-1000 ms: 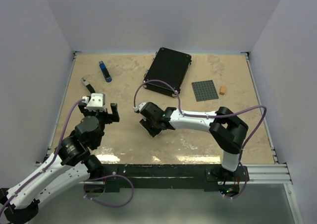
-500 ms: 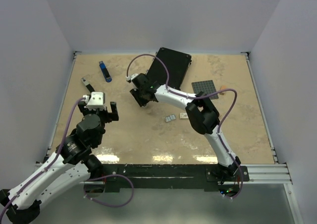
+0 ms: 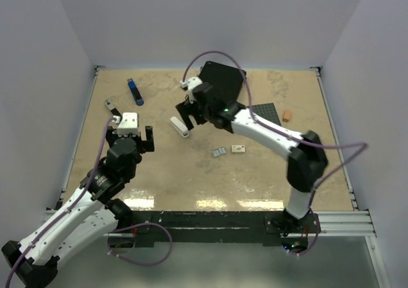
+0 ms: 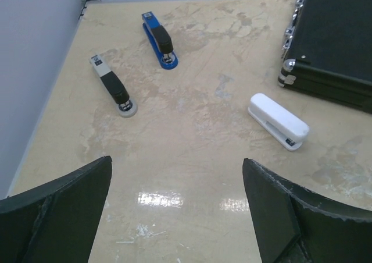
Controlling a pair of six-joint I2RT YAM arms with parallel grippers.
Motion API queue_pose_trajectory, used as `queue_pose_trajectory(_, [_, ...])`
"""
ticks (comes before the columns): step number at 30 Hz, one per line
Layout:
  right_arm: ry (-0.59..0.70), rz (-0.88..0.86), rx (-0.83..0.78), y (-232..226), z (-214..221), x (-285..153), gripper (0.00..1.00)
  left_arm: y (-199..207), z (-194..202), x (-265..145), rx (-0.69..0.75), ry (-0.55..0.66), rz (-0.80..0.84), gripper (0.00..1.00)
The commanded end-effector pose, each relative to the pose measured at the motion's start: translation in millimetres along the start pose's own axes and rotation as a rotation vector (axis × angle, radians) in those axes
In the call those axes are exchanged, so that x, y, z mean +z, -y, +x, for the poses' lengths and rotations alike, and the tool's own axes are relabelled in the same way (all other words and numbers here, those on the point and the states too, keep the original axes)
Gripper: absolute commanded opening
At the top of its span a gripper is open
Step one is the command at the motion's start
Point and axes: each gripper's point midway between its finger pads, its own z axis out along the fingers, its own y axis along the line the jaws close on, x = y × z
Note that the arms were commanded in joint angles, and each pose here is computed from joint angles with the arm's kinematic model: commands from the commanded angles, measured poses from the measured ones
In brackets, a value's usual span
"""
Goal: Load the staples into the stapler
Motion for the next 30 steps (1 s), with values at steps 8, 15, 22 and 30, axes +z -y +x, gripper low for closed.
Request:
queue_pose_trajectory(8, [0.514, 0.346, 0.316, 103.1, 6.9, -216.0, 0.98, -36.2, 22.3, 55.7, -0.11, -0.156, -0.221, 1.0])
queue_pose_trajectory(15, [0.632, 0.366, 0.405, 121.3, 39.0, -274.9, 0.98, -87.2, 32.6, 115.3, -0.248, -0.279, -0.393, 1.0])
queue_pose_trajectory(22, [0.741, 0.341, 0.451, 125.5, 36.4, -302.4, 0.98, -119.3, 57.4, 184.2, -0.327, -0.381, -0.496, 1.0])
queue_pose_trajectory(30, [0.68, 0.325, 0.415, 118.7, 37.5, -288.5, 0.98, -128.0, 100.0, 251.1, -0.339, -0.494, -0.546, 0.96])
